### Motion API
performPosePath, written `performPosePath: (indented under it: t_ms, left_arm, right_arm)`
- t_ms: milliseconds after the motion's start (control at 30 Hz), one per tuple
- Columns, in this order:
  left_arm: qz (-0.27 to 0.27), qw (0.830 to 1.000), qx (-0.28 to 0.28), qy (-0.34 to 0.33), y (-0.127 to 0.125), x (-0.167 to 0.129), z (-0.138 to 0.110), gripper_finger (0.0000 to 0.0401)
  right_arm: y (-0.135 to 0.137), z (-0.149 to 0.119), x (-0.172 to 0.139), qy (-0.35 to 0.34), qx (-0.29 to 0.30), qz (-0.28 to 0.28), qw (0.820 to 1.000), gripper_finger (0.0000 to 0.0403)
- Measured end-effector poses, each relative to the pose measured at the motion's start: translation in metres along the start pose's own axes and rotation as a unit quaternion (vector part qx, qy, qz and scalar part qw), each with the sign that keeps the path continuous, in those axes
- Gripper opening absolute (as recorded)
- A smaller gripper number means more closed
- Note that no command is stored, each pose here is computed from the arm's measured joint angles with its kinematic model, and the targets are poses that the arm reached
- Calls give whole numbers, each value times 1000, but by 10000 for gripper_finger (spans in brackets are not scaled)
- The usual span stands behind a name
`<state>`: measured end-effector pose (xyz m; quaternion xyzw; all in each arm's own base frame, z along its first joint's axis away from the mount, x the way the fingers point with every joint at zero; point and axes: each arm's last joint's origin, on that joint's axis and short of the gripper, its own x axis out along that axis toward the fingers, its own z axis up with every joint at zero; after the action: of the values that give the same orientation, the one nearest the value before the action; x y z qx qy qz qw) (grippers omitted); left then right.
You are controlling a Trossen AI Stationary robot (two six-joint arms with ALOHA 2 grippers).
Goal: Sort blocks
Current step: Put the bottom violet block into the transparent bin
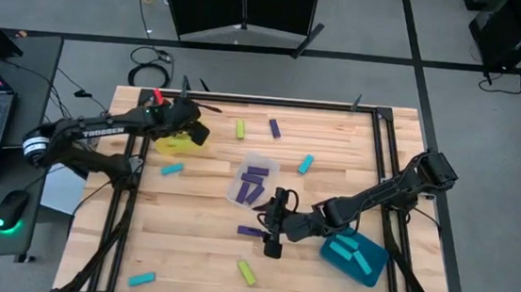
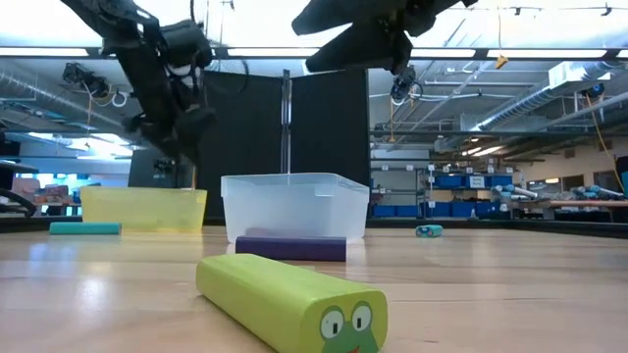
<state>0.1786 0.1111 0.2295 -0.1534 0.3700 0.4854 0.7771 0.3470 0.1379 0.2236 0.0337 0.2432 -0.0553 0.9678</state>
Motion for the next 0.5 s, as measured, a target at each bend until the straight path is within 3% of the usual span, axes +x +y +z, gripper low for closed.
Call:
performPosePath:
  t_ms: [267, 500]
  left_arm:
    - [-98, 990, 23, -103, -10, -50, 0, 235]
    - [-168, 975, 32, -144, -14, -83, -9, 229]
  right_arm:
    - [18, 9, 0, -8, 28, 18, 999, 286]
    - [40, 7, 27, 24, 37, 9, 999, 284]
